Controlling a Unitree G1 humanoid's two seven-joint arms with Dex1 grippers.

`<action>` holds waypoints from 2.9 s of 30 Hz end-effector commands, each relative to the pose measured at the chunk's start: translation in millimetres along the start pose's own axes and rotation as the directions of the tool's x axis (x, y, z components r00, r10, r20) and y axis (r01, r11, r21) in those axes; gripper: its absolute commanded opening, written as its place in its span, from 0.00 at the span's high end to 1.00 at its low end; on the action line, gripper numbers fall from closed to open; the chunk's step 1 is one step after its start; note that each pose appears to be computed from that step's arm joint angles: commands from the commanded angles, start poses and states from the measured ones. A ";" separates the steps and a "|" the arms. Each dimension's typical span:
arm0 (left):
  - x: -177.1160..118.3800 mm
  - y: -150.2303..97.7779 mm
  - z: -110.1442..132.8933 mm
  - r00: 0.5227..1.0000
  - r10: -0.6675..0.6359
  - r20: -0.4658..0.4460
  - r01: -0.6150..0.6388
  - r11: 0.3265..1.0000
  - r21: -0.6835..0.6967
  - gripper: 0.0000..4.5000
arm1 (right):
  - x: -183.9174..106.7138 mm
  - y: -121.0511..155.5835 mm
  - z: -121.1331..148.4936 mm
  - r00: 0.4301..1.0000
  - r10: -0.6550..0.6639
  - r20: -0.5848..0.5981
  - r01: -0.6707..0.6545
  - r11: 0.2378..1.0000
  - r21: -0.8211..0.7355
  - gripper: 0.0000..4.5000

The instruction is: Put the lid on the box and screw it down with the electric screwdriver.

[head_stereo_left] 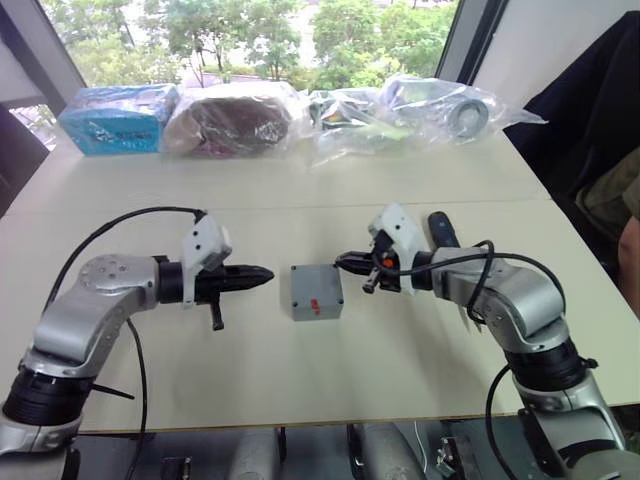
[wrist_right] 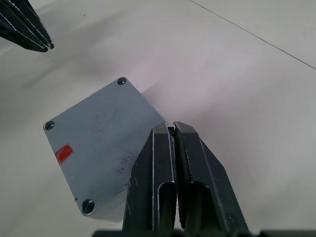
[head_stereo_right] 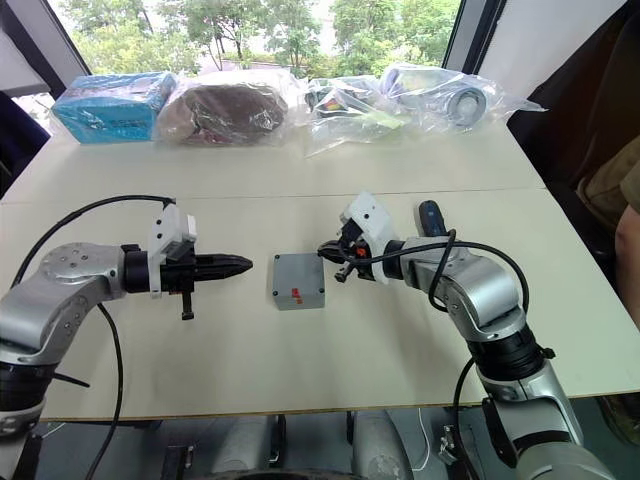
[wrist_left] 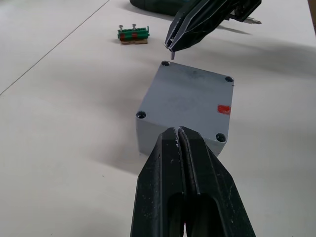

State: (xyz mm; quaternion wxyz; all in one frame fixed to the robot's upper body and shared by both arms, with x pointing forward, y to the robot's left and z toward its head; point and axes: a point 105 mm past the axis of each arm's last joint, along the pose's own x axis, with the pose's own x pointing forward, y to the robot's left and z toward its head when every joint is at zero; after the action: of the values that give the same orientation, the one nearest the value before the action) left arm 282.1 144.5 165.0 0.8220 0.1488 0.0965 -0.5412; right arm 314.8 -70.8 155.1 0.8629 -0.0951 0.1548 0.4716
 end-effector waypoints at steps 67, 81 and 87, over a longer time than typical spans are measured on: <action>-3.0 -0.8 11.6 1.000 0.006 0.019 -0.007 0.999 0.046 1.00 | 7.1 0.0 -11.6 0.999 0.032 0.003 -0.032 0.998 -0.053 0.83; 5.7 -4.8 32.2 0.996 -0.042 0.078 0.036 0.996 0.082 1.00 | -53.0 -52.8 26.1 0.976 -0.219 0.011 0.219 0.972 -0.088 0.02; 14.5 -9.2 47.3 0.989 -0.086 0.123 0.070 0.990 0.125 1.00 | -109.2 -108.7 18.7 0.860 -0.430 -0.274 0.442 0.897 -0.019 0.02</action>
State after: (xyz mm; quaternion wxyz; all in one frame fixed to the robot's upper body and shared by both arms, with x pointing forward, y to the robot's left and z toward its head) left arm 282.9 119.6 193.8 0.8035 0.1500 0.0405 -0.5747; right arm 355.9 -202.1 215.4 0.9263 -0.1687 0.2260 0.2500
